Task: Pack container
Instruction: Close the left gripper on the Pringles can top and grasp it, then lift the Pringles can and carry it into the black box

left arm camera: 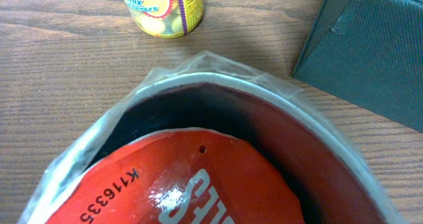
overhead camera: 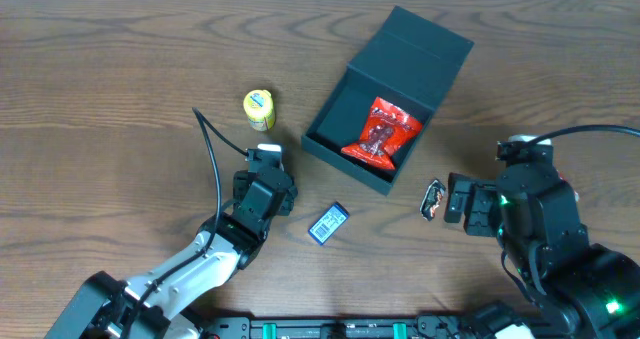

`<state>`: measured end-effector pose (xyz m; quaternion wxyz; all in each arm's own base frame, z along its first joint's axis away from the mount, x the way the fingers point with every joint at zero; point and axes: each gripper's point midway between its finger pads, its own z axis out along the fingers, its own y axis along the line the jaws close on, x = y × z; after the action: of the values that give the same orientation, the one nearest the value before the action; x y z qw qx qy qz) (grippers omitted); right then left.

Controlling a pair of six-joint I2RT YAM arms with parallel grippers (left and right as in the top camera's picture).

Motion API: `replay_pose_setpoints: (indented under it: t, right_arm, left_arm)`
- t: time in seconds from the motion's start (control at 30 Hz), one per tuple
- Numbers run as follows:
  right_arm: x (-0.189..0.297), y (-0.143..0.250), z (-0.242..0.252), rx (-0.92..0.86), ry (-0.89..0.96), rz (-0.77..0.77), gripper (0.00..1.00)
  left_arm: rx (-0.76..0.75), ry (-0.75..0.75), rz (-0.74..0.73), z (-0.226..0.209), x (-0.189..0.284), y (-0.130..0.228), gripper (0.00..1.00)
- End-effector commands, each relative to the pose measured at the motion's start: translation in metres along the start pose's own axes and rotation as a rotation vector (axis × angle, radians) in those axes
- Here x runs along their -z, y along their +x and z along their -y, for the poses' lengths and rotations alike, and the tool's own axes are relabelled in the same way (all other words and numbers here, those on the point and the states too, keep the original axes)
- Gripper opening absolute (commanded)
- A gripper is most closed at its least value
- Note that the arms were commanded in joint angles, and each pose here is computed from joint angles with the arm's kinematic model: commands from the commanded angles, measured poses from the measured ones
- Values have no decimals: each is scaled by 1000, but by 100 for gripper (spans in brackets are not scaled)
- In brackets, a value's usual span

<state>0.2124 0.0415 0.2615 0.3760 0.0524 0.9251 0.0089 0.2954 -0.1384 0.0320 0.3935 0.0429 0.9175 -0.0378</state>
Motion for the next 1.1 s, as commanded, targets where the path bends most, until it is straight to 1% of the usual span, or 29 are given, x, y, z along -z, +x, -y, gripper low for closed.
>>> replay_pose_setpoints:
  t: [0.0,0.1,0.17,0.2,0.4,0.47,0.6,0.67,0.7,0.77,0.97,1.07]
  right_arm:
    - [0,-1,2,-13,15,8,99]
    - [0,-1,2,-13,15,8,99]
    - [0,-1,2,-13,15,8,99]
    - [0,-1,2,-13,15,8,99]
    - [0,-1,2,-13,15,8,99]
    - [0,-1,2,-13,15,8,99]
    - [0,-1,2,-13,15,8,99]
    - [0,-1,2,-13,15,8,99]
    - [0,-1,2,-13,15,8,99]
    - [0,-1,2,-13,15,8,99]
    - [0,-2,2,-15,13,12,99]
    - [0,-3,1,-17,11,15,99]
  left_arm:
    - [4,-12,-1,-1,-1,-1,66]
    - [6,-9,4,0,-1,-2,65]
    - [7,-4,13,1,1,-5,60]
    - [4,-1,19,1,2,-7,59]
    - [7,14,49,3,9,-16,58]
    - [8,15,52,3,11,-18,52]
    - [8,15,51,2,16,-19,50]
    - [4,17,40,2,21,-22,42]
    - [2,19,33,3,24,-25,40]
    - [-6,19,9,4,33,-32,38]
    - [-85,0,-88,7,73,-69,38]
    - [-120,71,-107,22,101,-98,37]
